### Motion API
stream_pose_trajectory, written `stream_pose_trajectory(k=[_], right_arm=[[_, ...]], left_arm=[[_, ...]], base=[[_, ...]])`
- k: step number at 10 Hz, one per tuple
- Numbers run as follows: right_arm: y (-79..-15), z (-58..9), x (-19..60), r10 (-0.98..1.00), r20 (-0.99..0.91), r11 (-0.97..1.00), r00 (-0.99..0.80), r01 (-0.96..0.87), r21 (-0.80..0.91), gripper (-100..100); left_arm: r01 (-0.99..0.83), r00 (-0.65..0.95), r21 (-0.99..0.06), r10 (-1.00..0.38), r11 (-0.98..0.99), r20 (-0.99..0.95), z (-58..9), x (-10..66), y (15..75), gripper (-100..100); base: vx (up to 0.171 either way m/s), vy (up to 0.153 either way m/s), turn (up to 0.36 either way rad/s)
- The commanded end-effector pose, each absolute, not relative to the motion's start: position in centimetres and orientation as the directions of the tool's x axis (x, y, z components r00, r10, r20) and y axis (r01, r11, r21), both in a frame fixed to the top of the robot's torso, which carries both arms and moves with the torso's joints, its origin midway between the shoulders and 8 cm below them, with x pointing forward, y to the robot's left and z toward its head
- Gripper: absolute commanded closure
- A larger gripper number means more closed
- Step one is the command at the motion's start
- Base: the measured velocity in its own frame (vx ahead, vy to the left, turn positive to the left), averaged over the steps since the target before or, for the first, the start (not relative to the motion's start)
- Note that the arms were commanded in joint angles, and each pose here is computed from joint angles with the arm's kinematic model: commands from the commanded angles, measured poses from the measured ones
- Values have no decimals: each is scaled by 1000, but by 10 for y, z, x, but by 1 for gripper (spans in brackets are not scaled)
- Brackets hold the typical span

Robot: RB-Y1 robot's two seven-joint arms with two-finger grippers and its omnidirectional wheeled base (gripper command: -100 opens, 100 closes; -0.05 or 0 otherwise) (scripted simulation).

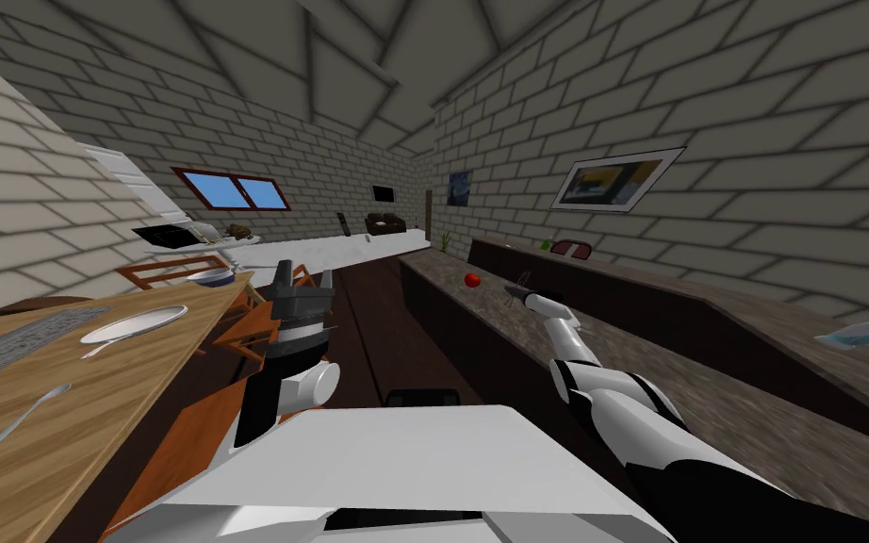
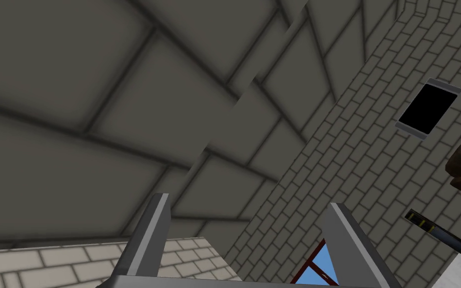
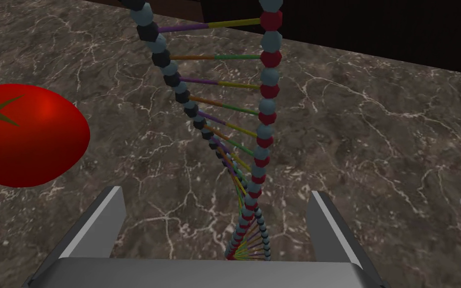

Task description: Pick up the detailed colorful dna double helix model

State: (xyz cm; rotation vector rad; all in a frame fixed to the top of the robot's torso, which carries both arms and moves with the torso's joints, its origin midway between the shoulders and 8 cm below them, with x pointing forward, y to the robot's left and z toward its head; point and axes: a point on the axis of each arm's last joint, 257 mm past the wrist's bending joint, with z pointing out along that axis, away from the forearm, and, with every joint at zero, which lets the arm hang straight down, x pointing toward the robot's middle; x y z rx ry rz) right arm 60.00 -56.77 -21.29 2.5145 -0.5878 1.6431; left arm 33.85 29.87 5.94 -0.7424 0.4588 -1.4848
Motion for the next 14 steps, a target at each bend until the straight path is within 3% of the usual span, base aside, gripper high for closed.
stream_pose_trajectory(k=[1,2,6,7,8,14], right_arm=[[-568,-213,600,-272,896,-923,351,-358,-140,-100],[-568,-214,599,-273,895,-922,352,-360,-140,100],[-568,-214,600,-275,895,-922,351,-360,-142,100],[-568,-214,600,-275,895,-922,351,-360,-142,0],[-548,-232,594,-269,879,-934,394,-329,-138,100],[-492,-235,593,-220,878,-966,425,-222,-134,100]], left_arm=[[720,63,-690,-984,-69,164,59,338,299,0],[720,63,-690,-984,-69,164,59,338,299,0],[720,63,-690,-984,-69,164,59,338,299,0],[720,63,-690,-984,-69,164,59,338,299,0],[720,63,-690,-984,-69,164,59,338,299,0],[720,63,-691,-984,-69,164,59,338,299,0]], base=[[-21,4,-14],[-5,1,1],[-1,0,-1],[0,0,0],[110,-25,-255],[108,-7,-210]])
